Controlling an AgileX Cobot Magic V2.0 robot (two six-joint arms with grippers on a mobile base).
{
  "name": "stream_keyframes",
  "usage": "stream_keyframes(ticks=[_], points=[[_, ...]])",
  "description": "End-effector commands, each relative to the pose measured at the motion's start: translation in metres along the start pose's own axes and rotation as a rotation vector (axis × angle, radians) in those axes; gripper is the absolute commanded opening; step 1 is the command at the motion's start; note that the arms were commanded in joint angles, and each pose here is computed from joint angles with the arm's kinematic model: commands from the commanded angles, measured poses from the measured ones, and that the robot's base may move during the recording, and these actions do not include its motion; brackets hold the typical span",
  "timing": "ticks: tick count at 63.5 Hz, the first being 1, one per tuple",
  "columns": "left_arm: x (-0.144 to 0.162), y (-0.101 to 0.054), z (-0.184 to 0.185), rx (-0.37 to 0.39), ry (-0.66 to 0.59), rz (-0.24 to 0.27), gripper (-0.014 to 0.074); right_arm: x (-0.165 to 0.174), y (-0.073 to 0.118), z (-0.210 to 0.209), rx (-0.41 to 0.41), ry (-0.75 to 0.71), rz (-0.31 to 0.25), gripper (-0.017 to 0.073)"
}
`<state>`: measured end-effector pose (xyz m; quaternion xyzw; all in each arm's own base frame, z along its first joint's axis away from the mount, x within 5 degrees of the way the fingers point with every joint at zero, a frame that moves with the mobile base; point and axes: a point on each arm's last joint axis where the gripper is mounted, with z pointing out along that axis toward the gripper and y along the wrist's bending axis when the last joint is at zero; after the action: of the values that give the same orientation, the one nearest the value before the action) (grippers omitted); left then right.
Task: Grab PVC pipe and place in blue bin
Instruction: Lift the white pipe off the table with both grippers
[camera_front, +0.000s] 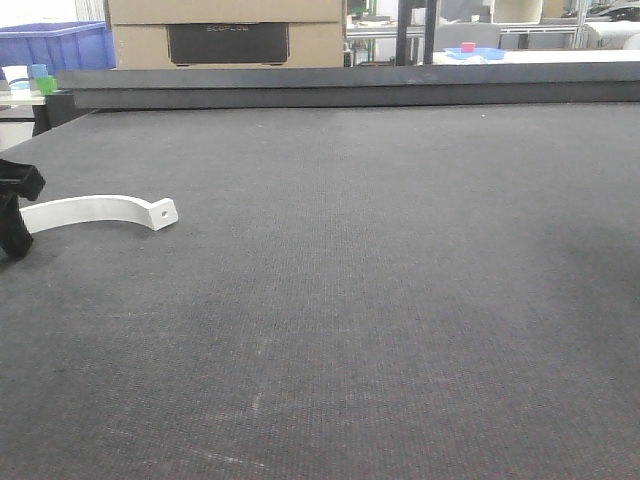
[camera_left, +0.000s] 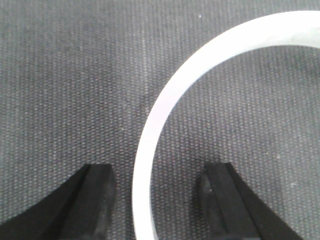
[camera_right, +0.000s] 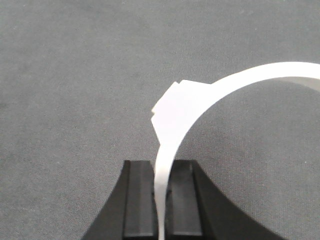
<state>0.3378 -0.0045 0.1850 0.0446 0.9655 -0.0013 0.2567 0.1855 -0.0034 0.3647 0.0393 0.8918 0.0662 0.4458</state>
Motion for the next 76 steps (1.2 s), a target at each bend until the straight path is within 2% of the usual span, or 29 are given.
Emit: stream_keyframes(ticks=[1,7,12,23,26,39,48,63,76], points=[[-0.001,-0.002,0.004,0.003,0.001,0.007,0.0296,-0.005,0.001,-0.004,0.0,-0.042,-0.004,-0.0167],[-0.002,-0.002,0.004,0.002,-0.007,0.007,0.0278,-0.005,0.001,-0.004,0.0,-0.044,-0.004,-0.0167],[-0.002,-0.002,0.004,0.002,-0.007,0.007,0.0221,-0.005,0.001,-0.004,0.001,-0.045,-0.004,-0.0167],[-0.002,-0.002,0.004,0.002,-0.009,0.007,-0.0058,-0.005,0.001,-0.004,0.001,-0.05,-0.004,-0.0167],[-0.002,-0.002,0.004,0.0,-0.014,0.009,-0.0111,-0.005,0.001,-0.004,0.001,-0.05,-0.004,-0.0167],[-0.004,-0.001,0.001,-0.013,-0.024,0.04,-0.0111,-0.005,0.001,-0.004,0.0,-0.051,-0.003,-0.0167],[-0.009,0.0,-0.016,-0.023,-0.077,0.052,-0.0111,-0.006,0.001,-0.007,0.0,-0.07,-0.005,-0.0167],[-0.021,0.0,-0.074,-0.038,-0.252,0.049,-0.0111,-0.01,0.005,-0.032,0.0,-0.212,-0.016,-0.0167],[-0.021,-0.002,-0.132,-0.043,-0.398,0.036,-0.0111,-0.007,0.008,-0.052,-0.003,-0.269,-0.04,-0.0167]])
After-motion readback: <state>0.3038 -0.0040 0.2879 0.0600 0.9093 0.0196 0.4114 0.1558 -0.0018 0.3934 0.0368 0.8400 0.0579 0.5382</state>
